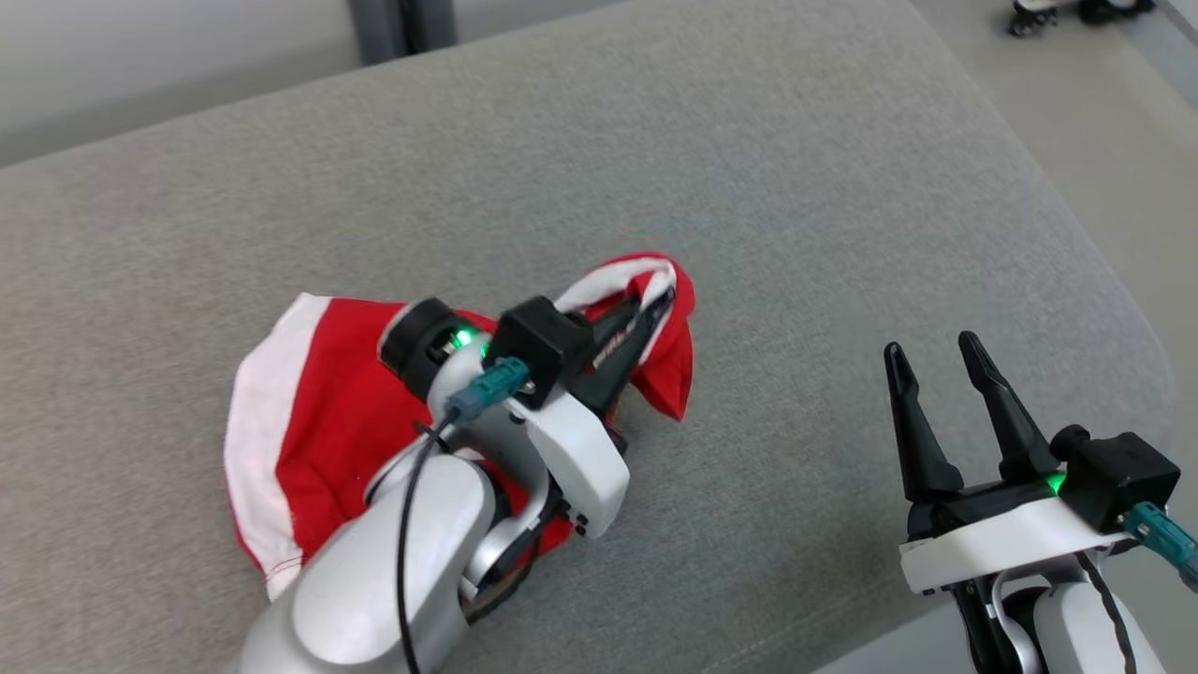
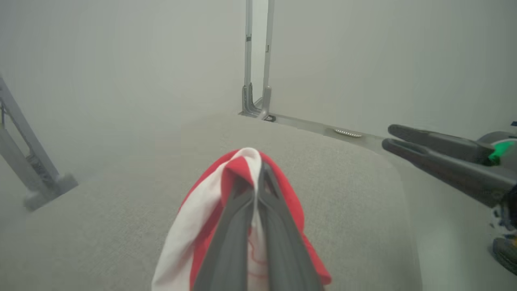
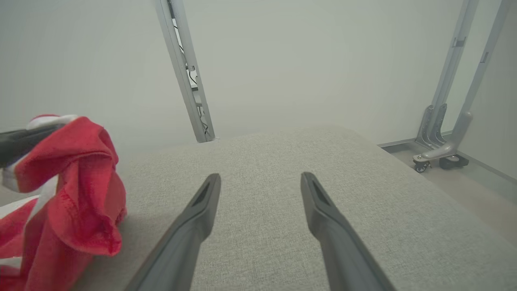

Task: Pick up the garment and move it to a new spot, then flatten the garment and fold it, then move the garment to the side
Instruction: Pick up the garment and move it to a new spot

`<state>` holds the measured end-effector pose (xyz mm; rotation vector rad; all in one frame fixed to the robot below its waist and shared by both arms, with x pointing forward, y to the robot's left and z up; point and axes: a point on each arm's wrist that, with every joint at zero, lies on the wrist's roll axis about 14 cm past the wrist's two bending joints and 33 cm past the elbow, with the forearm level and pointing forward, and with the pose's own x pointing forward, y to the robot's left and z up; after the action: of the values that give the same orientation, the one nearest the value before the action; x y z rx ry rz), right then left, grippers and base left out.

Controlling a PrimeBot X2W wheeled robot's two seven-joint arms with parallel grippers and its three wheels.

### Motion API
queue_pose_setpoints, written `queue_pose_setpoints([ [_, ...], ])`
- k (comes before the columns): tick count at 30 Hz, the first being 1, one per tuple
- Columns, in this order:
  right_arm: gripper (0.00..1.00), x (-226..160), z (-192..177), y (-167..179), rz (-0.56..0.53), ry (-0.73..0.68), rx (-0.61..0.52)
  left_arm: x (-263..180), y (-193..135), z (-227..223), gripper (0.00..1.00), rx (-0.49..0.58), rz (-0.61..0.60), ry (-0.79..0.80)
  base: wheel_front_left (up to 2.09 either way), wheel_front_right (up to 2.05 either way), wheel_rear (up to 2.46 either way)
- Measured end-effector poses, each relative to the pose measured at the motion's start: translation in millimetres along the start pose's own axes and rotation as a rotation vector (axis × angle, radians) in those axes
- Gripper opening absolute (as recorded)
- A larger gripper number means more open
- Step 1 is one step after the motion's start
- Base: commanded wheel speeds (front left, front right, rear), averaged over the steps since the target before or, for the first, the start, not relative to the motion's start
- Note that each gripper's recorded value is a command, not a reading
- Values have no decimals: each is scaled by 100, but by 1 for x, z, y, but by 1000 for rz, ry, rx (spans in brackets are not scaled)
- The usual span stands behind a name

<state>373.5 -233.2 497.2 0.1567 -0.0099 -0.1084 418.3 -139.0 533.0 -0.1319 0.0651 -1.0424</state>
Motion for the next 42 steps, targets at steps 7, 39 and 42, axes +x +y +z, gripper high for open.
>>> queue_pose_setpoints([
  [7, 100, -2, -20, -18, -59, 49, -4, 7, -33, -85, 7, -124, -107, 180, 0, 0, 0],
  [39, 100, 18, 11, 75, 222, -18, -13, -269, 144, 9, 100, -29, 957, -206, 0, 0, 0],
  [42, 100, 13, 14, 79, 234, -19, -16, -298, 146, 15, 100, -11, 1021, -224, 0, 0, 0],
])
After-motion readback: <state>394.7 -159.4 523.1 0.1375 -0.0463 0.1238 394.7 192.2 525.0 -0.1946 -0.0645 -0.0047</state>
